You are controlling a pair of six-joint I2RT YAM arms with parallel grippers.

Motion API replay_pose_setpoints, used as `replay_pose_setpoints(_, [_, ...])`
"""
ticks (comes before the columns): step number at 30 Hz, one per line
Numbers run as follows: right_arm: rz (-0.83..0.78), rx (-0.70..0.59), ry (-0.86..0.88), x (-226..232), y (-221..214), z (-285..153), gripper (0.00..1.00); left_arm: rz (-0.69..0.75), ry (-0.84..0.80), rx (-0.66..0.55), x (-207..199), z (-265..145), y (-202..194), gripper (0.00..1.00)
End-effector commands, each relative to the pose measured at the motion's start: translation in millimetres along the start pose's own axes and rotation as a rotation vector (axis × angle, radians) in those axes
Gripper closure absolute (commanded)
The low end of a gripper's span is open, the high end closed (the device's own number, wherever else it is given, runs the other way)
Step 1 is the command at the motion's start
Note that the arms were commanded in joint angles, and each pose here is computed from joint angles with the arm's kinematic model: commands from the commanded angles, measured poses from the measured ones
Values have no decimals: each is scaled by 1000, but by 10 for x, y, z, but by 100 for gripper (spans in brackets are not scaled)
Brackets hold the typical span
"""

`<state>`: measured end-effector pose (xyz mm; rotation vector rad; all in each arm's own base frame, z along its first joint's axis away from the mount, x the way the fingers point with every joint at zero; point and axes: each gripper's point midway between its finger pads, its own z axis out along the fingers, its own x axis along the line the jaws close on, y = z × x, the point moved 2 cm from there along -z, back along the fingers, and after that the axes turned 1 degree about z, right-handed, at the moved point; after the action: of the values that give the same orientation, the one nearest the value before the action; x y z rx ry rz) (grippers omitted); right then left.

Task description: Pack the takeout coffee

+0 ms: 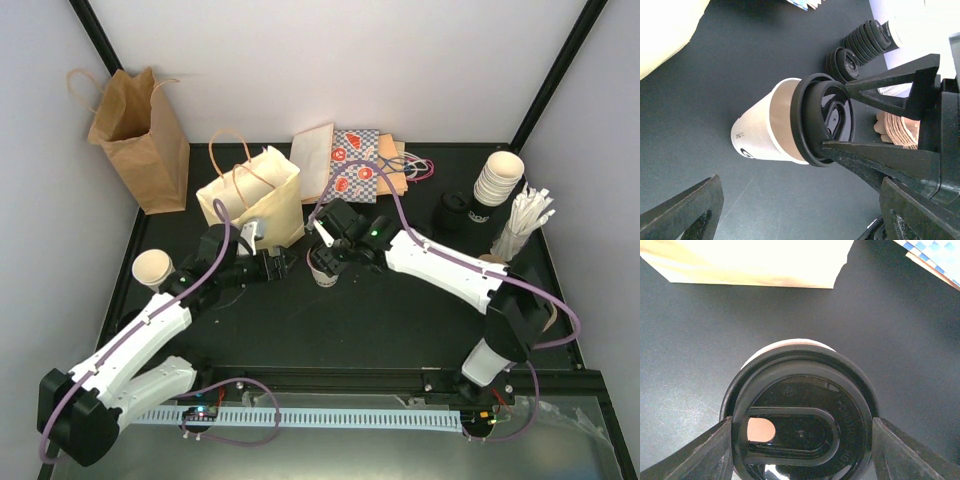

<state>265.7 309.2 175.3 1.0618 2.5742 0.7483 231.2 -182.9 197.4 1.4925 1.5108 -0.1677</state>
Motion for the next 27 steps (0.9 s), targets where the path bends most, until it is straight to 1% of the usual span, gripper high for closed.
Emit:
replay_pose_setpoints(1, [-31,-40,-31,10,160,4,31,8,-33,-15,-34,23,39,14])
replay_pose_setpoints(8, [-52,-15,-67,-7,172,99,31,-3,-36,-12,1,72,21,19])
replay_pose_setpoints(16, [-65,11,-72,-4,163,179,31,5,-35,-8,9,109,34,23])
replay_pose_setpoints(27, [-73,-41,-76,-5,307,-86,31,12,-30,-12,15,111,47,25])
